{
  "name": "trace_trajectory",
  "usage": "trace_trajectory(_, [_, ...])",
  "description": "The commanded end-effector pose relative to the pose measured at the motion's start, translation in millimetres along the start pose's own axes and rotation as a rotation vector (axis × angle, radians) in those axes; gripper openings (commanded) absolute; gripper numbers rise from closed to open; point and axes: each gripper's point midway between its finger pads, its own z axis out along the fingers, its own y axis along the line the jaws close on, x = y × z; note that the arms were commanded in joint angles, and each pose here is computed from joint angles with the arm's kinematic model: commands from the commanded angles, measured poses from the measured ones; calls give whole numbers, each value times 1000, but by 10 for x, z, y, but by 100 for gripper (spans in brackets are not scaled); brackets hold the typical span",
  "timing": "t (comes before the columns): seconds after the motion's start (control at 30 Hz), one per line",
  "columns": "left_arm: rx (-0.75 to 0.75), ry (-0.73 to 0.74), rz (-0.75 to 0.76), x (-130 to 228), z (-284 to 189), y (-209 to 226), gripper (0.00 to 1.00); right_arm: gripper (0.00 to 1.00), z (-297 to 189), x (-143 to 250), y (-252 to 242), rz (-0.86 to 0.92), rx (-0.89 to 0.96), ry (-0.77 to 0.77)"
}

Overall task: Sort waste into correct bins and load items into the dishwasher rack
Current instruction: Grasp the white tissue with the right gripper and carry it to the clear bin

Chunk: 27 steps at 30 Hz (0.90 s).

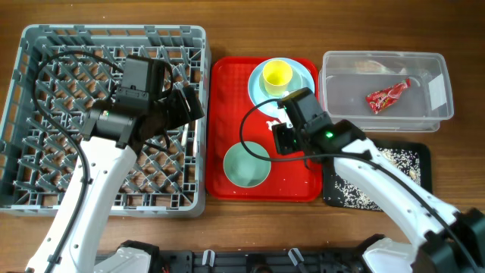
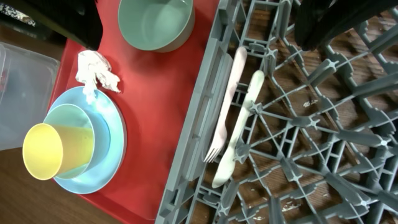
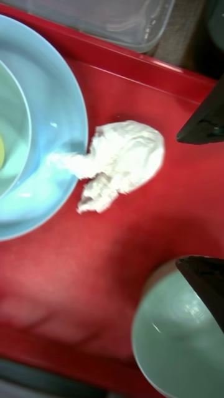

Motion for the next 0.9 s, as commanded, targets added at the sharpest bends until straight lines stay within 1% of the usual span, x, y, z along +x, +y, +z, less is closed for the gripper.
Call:
trace_trajectory(0.0, [17, -9, -16, -25, -39, -25, 100, 60, 226, 44, -100, -26, 70, 27])
trace_trajectory(0.1, [17, -9, -16, -25, -39, -25, 100, 61, 386, 70, -127, -28, 90, 46])
trace_trajectory(0.23, [17, -9, -16, -25, -39, -25, 100, 62, 549, 127, -288, -32, 186, 71])
trace_trajectory(0.33, [17, -9, -16, -25, -39, -25, 100, 64, 681, 192, -300, -37, 194, 99])
trace_trajectory(0.5, [17, -9, -16, -25, -39, -25, 100, 64, 817, 224, -304, -38, 198, 111])
trace_trajectory(0.6, [17, -9, -16, -25, -39, -25, 100, 63, 880, 236, -250, -32, 168, 115])
trace_trajectory(0.63, [17, -9, -16, -25, -39, -25, 100, 59, 887, 245, -222, -31, 152, 120])
trace_trajectory(0.73, [17, -8, -16, -24, -38, -24, 100, 44, 883, 234, -205, -29, 143, 117])
trace_trajectory(0.77, [17, -9, -16, -25, -39, -25, 100, 30, 849, 185, -198, -28, 142, 105])
trace_trajectory(0.83, [17, -8, -16, -24, -39, -24, 100, 16, 769, 108, -182, -27, 138, 87])
trace_trajectory(0.87, [17, -9, -16, -25, -39, -25, 100, 10, 720, 61, -176, -25, 136, 75])
